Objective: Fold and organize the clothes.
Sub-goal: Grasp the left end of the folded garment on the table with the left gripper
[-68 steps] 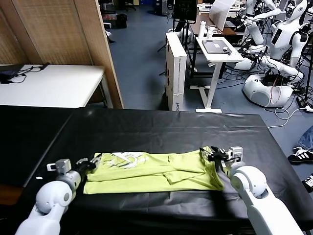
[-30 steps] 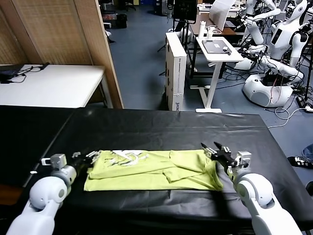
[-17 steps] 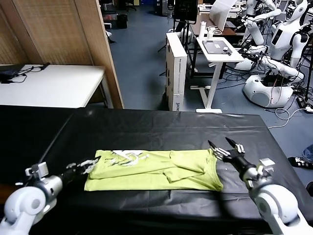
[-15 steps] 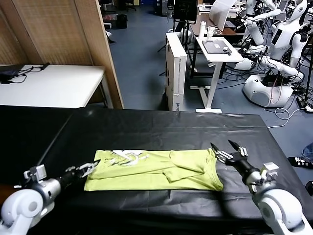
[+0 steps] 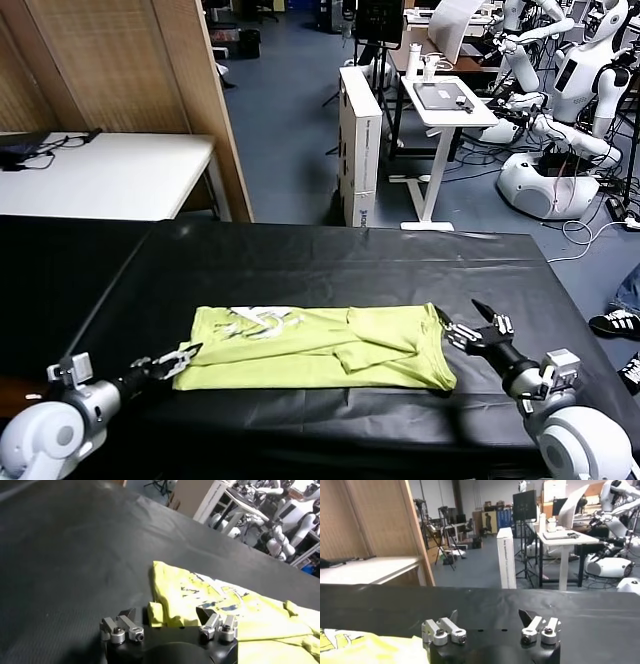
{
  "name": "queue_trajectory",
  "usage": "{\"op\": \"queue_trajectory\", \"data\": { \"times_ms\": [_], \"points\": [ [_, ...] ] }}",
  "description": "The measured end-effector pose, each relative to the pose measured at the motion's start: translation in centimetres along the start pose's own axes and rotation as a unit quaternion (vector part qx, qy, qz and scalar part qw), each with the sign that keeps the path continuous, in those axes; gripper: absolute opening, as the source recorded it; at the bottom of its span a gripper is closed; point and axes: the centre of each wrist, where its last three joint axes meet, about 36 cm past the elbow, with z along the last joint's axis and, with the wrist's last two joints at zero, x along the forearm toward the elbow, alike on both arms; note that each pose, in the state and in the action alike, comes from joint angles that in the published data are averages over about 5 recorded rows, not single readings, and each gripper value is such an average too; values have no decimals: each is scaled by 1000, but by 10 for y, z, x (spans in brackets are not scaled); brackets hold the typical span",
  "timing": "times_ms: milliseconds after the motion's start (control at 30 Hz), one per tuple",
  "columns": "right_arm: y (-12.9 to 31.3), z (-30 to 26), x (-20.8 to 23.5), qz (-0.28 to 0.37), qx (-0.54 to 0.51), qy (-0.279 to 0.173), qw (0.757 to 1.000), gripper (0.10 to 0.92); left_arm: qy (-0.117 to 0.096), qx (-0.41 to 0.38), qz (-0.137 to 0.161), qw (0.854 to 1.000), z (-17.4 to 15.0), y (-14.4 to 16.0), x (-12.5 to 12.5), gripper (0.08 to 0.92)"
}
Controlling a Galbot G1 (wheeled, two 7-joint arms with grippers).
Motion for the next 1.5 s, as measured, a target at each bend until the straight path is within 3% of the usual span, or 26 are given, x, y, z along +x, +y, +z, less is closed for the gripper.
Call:
{"op": "queue_trajectory", "data": {
  "times_ms": [533, 833, 967, 1233, 1300, 1500],
  "points": [
    [7, 3, 3, -4, 1, 1, 1000, 907, 14, 28, 36, 999, 10, -11, -13, 907],
    [10, 5, 2, -5, 1, 1, 1000, 907, 17, 31, 32, 999, 11, -10, -15, 859],
    [12, 5, 2, -4, 2, 0, 1000, 907, 18, 30, 23, 999, 10, -9, -15, 707],
    [13, 6, 3, -1, 6, 0, 1000, 907, 20, 26, 21, 999, 10, -13, -14, 226],
    [13, 7, 3, 1, 7, 0, 1000, 907, 18, 23, 19, 999, 9, -16, -13, 178],
    [15, 9, 4, 3, 6, 0, 1000, 907, 4, -15, -4, 1000, -2, -24, -2, 179]
  ]
}}
